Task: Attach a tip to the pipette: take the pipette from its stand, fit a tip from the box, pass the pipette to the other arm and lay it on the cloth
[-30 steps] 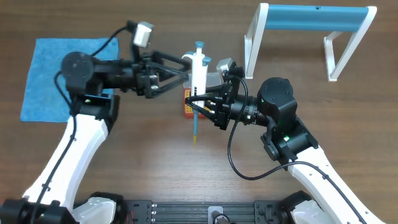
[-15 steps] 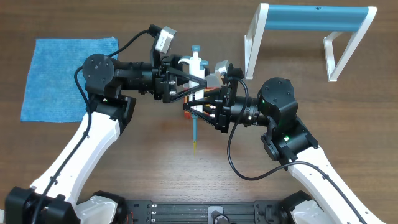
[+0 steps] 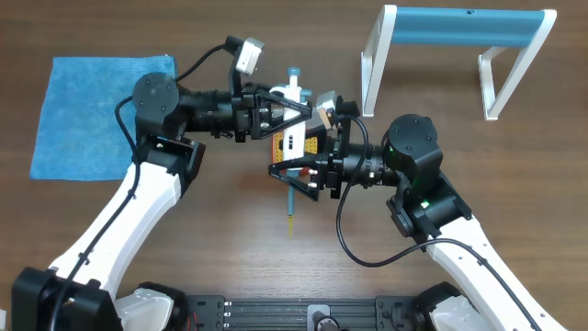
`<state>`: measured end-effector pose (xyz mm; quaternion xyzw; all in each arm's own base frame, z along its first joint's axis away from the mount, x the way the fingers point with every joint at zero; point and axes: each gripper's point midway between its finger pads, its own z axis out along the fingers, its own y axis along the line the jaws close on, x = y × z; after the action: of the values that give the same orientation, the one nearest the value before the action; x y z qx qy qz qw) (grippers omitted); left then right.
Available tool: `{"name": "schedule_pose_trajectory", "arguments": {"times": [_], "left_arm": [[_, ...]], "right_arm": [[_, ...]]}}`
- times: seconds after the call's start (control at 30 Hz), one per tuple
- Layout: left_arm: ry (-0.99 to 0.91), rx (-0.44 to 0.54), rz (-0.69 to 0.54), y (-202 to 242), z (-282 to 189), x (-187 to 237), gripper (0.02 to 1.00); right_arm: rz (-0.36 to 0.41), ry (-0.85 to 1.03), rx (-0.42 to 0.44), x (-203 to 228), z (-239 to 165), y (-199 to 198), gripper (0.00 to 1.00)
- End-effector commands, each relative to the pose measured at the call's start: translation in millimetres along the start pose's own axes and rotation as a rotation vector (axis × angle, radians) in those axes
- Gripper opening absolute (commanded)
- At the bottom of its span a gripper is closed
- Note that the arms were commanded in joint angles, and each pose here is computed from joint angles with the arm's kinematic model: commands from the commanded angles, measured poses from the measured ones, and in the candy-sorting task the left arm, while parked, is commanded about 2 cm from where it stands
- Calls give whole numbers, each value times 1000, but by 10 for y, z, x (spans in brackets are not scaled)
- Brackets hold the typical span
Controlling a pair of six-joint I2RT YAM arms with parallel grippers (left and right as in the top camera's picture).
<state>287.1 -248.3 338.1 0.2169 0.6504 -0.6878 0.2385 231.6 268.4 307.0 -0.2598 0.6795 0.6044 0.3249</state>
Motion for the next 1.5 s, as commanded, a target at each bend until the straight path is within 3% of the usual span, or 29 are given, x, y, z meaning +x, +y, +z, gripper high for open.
{"name": "schedule_pose_trajectory", "arguments": {"times": [0.03, 0.13, 0.2, 0.33, 0.47, 0.63, 0.7, 0.73, 0.83, 0.9, 1.0, 1.1, 1.13, 1.27, 1.5], "left_arm": [[-64, -159, -98, 576, -282, -69, 27], [-128, -357, -229, 1107, -653, 41, 27], [-194, -578, -359, 1520, -1058, 196, 27], [-257, -907, -548, 1925, -1757, 553, 27], [-230, -1016, -666, 1773, -2316, 770, 25], [-164, -1254, -728, 1506, -3170, 653, 25], [-73, -1372, -756, 1411, -3526, 502, 25], [-27, -1447, -771, 1397, -3712, 411, 25], [93, -1638, -736, 1419, -4133, 82, 25], [150, -1781, -671, 1486, -4389, -144, 25], [115, -1818, -563, 1735, -4503, -459, 25], [134, -1858, -468, 2056, -4647, -605, 25], [160, -1853, -442, 2174, -4665, -612, 25], [286, -1831, -384, 2530, -4716, -527, 25], [411, -1805, -397, 3070, -4782, -256, 25]], "right_arm": [[-60, -32, 8, -198, -339, -122, 781], [-52, -58, 22, -303, -685, -247, 785], [-19, -110, 86, -399, -1007, -424, 787], [46, -207, 208, -505, -1441, -683, 787], [62, -238, 248, -531, -1565, -757, 790], [66, -244, 280, -539, -1485, -819, 794], [103, -241, 325, -487, -1404, -921, 790], [126, -236, 362, -438, -1370, -996, 790], [272, -210, 617, -118, -1402, -1427, 794], [402, -192, 909, 209, -1672, -1779, 792], [504, -176, 1258, 556, -2108, -2007, 792], [484, -185, 1522, 659, -2483, -2061, 792], [468, -200, 1570, 638, -2557, -2065, 792], [417, -252, 1631, 518, -2666, -2078, 790], [435, -210, 1642, 611, -2674, -2066, 794]]}}
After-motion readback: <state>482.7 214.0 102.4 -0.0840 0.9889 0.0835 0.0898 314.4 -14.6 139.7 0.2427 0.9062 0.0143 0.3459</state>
